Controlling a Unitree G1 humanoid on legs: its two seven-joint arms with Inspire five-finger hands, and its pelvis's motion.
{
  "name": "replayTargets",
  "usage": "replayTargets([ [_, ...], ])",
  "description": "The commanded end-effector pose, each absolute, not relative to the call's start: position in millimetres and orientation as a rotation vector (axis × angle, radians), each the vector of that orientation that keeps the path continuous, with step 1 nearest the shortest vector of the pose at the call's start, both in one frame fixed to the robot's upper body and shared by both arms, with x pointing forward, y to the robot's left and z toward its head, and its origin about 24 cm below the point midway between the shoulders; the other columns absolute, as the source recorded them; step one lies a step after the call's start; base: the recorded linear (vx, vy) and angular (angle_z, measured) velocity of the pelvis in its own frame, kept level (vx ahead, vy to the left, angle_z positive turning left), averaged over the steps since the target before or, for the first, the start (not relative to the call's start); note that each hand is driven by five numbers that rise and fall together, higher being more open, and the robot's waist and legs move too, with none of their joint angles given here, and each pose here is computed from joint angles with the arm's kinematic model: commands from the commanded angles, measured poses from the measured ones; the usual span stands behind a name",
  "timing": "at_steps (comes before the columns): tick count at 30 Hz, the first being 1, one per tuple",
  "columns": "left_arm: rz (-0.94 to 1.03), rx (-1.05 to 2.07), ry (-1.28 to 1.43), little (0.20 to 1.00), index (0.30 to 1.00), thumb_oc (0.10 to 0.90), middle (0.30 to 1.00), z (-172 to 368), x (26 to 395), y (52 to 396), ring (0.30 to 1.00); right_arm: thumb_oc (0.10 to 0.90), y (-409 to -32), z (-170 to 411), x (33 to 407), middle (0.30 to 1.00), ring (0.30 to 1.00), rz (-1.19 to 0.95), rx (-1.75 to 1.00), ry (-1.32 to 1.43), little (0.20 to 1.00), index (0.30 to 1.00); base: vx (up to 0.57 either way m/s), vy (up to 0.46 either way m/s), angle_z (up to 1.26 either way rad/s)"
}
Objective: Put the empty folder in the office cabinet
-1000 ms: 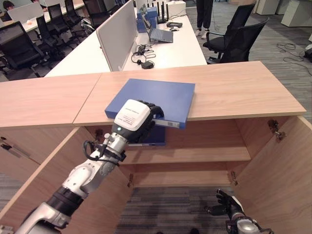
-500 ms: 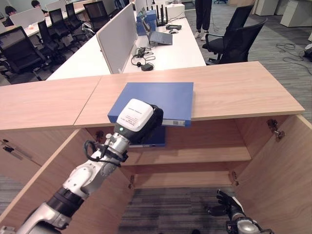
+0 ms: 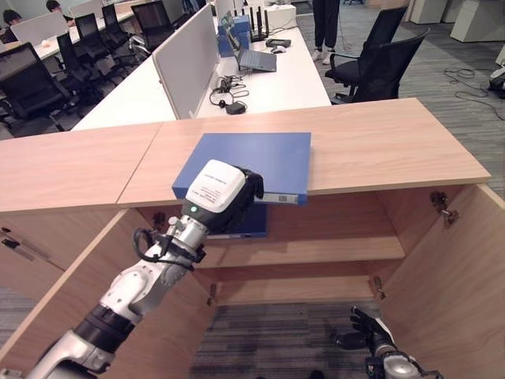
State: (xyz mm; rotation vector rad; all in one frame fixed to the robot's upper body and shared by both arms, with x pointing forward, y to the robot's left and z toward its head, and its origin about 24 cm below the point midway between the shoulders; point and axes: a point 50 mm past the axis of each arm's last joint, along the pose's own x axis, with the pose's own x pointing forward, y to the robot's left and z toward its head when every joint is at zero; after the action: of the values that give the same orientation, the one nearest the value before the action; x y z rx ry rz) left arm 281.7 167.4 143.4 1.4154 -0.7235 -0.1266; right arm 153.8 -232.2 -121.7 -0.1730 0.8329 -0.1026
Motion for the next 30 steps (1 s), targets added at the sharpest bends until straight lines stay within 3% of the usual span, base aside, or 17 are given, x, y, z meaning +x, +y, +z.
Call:
replayTargets([
  [1,0.089,1.319,-1.007,0.9,0.9,0.8,0.9,215.7,281.4,165.3,0.9,0.8,-230.7,-107.0,182.1,0.9,0.9,-0.114,-0.156,0.707,0.9,0.9,0.0,0.0,0.0],
  [19,0.099,1.174,-1.21,0.9,0.9,0.8,0.9,251.0,259.7,148.7,0.9,0.8,-226.5,-108.9,185.3,0.9,0.9,-0.112,-0.177,0.719,0.9,0.9,-0.01,0.001,0.02],
  [30,0.063,1.16,-1.146,0.9,0.9,0.8,0.9,239.8,268.4,145.9,0.9,0.8,-227.6,-109.2,183.5,0.9,0.9,-0.112,-0.184,0.721,0.9,0.9,0.01,0.001,0.0],
])
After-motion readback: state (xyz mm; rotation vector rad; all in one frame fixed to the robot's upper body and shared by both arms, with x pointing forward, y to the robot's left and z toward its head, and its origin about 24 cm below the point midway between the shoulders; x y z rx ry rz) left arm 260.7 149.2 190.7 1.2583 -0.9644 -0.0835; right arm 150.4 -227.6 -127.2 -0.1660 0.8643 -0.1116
